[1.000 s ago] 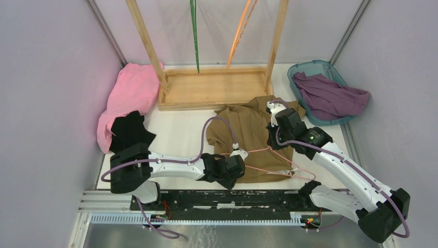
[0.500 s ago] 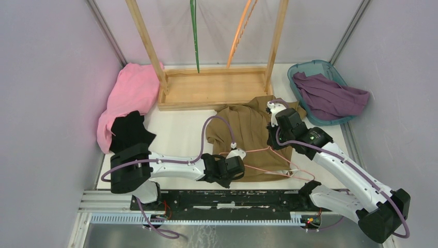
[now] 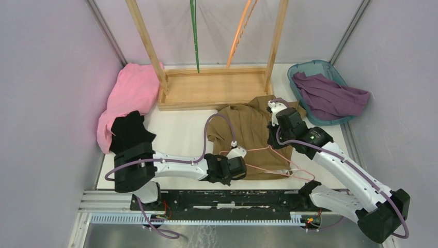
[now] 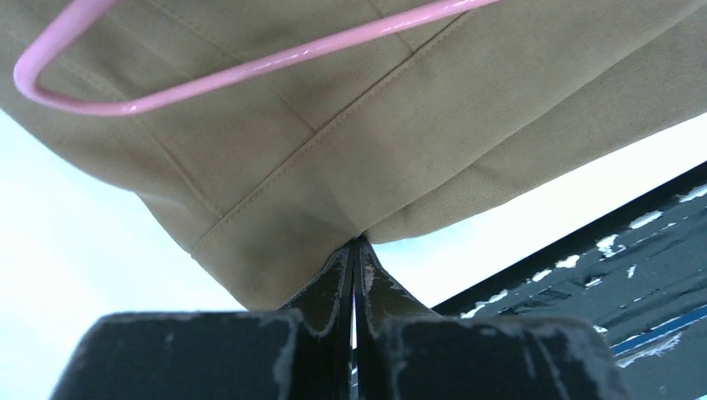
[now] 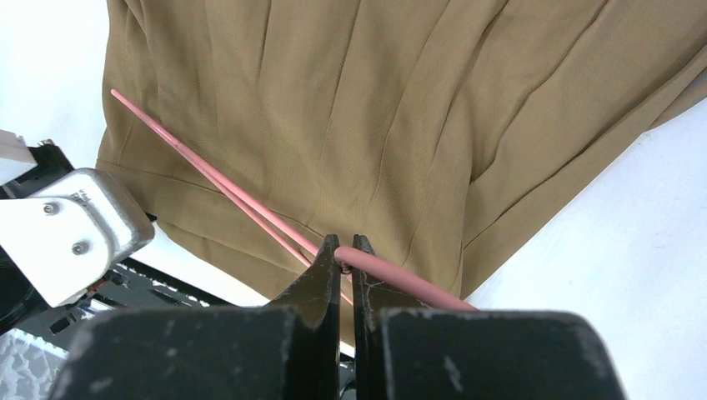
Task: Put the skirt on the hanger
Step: Hang the skirt on the hanger.
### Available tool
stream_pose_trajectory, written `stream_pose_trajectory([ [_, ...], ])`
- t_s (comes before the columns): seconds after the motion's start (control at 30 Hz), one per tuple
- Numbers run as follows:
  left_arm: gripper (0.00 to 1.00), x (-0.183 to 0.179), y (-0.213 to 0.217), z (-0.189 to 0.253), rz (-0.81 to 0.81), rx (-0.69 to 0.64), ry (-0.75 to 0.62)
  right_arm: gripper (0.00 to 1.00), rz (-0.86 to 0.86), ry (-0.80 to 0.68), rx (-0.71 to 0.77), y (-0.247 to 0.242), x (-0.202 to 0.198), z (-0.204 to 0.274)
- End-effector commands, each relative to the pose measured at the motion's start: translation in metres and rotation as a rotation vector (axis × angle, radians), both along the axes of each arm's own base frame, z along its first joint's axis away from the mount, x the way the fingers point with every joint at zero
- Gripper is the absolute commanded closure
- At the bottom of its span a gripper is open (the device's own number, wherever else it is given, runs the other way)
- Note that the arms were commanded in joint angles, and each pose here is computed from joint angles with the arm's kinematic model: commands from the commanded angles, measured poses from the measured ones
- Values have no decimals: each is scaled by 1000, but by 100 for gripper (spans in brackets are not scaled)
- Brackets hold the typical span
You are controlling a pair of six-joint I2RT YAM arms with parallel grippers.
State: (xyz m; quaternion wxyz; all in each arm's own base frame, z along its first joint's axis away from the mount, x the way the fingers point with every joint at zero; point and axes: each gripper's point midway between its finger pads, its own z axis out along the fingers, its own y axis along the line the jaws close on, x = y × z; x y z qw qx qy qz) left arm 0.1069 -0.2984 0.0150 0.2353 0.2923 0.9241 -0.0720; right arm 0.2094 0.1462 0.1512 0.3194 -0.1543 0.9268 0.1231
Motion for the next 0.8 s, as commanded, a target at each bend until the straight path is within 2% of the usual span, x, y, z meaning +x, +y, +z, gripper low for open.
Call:
stream_pose_trajectory([
  [0.0, 97, 13, 31, 4, 49, 57, -45, 99, -20, -54, 26, 4, 15, 13],
  [0.27, 97, 32, 38, 44, 86, -99, -43, 99, -21, -73, 50, 9, 20, 24],
  [0.77, 97, 51, 43, 56, 105, -165, -46, 99, -68, -117, 64, 4, 24, 29],
])
